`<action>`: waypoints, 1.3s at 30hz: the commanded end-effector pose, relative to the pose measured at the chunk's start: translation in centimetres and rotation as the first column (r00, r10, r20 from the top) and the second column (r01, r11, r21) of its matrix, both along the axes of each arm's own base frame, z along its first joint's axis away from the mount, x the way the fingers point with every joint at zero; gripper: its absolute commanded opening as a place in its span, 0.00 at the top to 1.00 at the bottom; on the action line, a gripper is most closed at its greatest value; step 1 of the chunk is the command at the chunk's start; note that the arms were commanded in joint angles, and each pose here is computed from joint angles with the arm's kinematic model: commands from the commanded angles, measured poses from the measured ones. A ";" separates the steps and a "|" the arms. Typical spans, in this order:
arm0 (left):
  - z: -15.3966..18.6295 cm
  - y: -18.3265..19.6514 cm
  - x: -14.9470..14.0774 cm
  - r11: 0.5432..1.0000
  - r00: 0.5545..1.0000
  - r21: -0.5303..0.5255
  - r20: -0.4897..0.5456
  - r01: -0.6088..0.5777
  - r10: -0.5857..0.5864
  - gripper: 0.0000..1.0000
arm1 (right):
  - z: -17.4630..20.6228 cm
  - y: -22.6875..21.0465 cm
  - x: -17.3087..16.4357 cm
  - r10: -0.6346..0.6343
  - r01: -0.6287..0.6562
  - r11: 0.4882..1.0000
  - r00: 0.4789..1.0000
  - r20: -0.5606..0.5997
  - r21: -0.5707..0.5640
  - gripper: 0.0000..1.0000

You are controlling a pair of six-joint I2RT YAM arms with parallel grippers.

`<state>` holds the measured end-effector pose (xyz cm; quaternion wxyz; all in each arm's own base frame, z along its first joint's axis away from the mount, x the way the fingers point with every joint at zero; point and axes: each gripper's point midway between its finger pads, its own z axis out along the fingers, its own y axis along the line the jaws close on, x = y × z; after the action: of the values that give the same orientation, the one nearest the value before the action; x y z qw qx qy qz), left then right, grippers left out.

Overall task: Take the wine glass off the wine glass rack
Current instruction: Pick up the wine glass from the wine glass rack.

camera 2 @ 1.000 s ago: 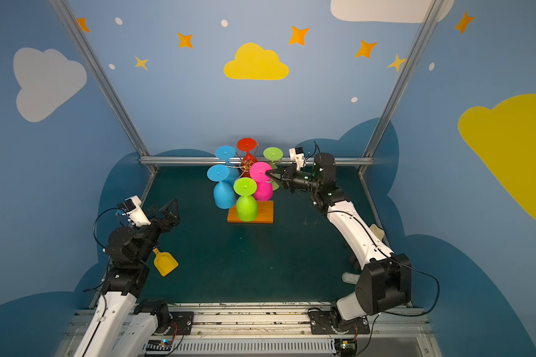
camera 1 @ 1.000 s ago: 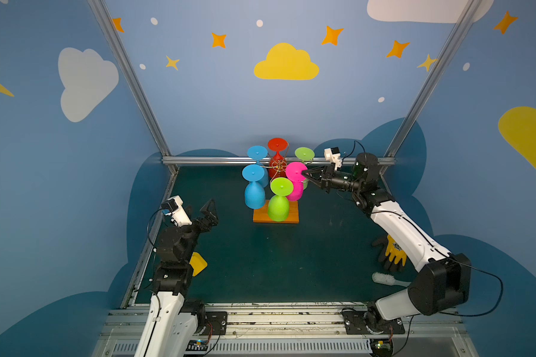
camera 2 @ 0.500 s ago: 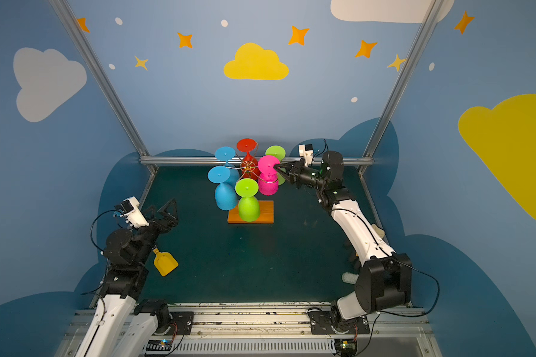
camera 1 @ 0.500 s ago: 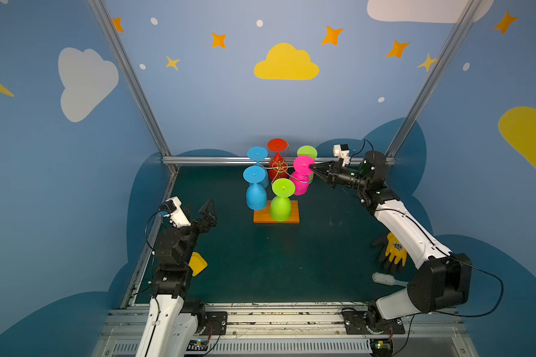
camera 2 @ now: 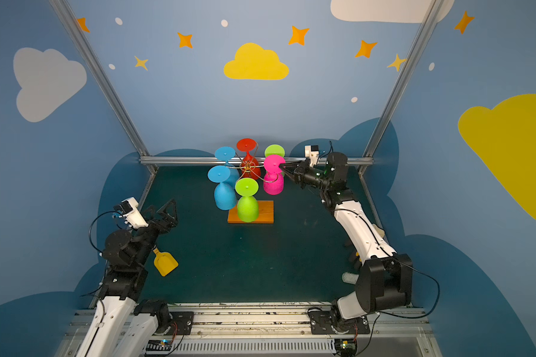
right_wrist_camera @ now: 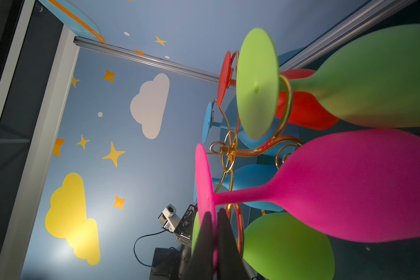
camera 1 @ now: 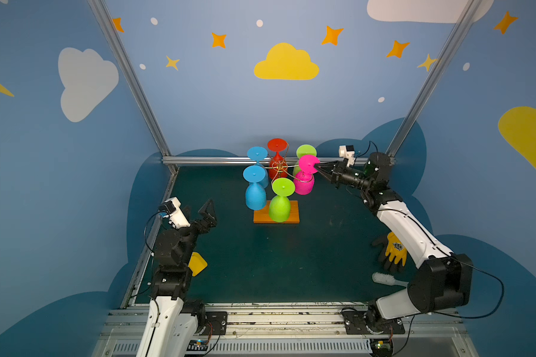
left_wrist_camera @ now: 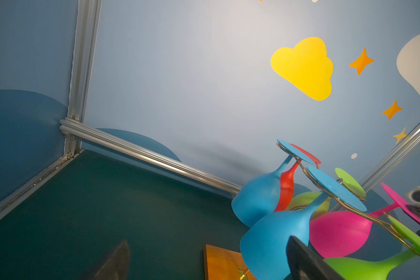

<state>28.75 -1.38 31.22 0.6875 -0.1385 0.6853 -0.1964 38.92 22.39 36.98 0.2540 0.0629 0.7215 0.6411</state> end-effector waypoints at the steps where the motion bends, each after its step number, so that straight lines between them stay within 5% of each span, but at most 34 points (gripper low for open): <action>1: 2.8 0.0 -0.7 1.000 0.998 -0.007 0.061 0.000 0.000 0.01 | 1.7 -1.2 -1.0 -0.039 0.040 0.999 0.997 0.072 -0.007 1.00; 10: 6.0 -0.5 -1.5 0.998 0.994 -0.045 0.108 0.041 -0.036 0.01 | 0.8 -4.1 -2.6 -0.124 0.131 0.989 0.988 0.091 -0.071 1.00; 16: 8.5 -5.5 -0.4 0.943 0.943 -0.040 0.037 0.331 -0.330 0.10 | 2.6 -5.7 -4.9 -0.147 0.201 0.958 0.957 0.250 -0.205 1.00; 22: 13.5 -10.2 -1.1 0.786 0.785 -0.034 0.078 0.618 -0.614 0.19 | 7.1 -6.4 -7.9 -0.112 0.264 0.925 0.877 0.468 -0.273 1.00; 27: 15.8 -14.6 -1.9 0.584 0.583 -0.021 0.086 0.811 -0.808 0.25 | 10.0 -5.3 -9.9 -0.027 0.257 0.919 0.799 0.601 -0.300 1.00; 35: 17.2 -20.9 -3.5 0.354 0.352 0.023 0.070 0.935 -0.933 0.29 | 13.4 -1.3 -12.9 0.138 0.177 0.924 0.675 0.725 -0.340 1.00; 39: 17.4 -22.8 -3.7 0.280 0.278 0.015 0.074 0.960 -0.958 0.29 | 14.0 0.2 -13.3 0.180 0.145 0.926 0.643 0.744 -0.349 1.00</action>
<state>26.23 -23.21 47.50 0.4590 0.2614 0.6283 -0.5711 25.85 22.01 50.42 0.5233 -0.2433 0.6660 0.4726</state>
